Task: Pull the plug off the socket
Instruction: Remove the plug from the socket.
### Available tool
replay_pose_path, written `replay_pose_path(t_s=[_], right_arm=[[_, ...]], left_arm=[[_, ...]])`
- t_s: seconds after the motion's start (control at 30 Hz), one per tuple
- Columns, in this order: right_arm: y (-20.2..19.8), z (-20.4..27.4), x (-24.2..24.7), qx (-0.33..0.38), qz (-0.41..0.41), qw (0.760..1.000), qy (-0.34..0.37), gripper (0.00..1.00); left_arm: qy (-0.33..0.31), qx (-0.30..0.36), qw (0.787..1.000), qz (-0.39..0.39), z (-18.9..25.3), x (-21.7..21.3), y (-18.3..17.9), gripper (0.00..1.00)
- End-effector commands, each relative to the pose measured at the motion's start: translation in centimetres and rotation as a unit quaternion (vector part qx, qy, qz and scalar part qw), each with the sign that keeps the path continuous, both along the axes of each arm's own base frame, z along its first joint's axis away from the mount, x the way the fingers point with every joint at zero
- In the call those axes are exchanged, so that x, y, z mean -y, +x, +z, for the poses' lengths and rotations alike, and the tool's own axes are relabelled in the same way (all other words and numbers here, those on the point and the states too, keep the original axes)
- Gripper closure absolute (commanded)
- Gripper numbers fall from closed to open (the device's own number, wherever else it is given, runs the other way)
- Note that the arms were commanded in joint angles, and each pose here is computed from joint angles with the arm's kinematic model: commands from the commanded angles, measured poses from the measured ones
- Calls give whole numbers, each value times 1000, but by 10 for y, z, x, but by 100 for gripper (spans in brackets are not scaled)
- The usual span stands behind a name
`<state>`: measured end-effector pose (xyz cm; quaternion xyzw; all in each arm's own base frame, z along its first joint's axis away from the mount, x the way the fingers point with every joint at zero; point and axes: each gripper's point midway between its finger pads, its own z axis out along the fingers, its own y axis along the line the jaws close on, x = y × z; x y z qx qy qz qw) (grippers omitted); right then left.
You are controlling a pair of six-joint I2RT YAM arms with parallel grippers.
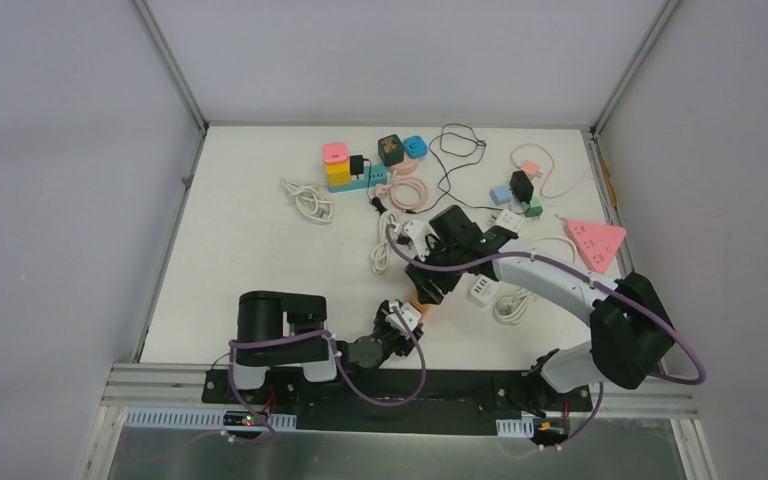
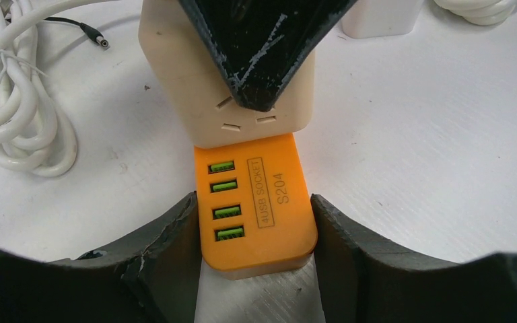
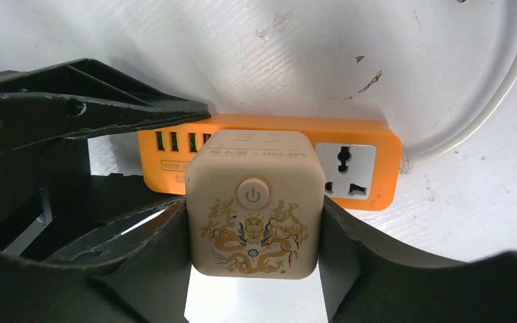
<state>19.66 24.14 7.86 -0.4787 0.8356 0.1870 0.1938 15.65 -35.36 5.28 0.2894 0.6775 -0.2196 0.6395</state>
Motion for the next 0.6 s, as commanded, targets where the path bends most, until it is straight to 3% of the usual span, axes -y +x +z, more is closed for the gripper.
replay_pose_path(t_s=[0.0, 0.3, 0.43, 0.57], right_arm=[[3, -6, 3, -40, -24, 999, 12, 100], [-30, -3, -25, -17, 63, 998, 27, 100], [-18, -9, -20, -5, 48, 999, -7, 100], [1, 1, -5, -3, 4, 1000, 10, 100]], left_arm=[[-19, 1, 1000, -4, 9, 2, 1, 100], [-29, -6, 1000, 8, 11, -7, 2, 100], [-30, -8, 999, 14, 11, -9, 3, 100], [-26, -8, 999, 20, 8, -11, 4, 100]])
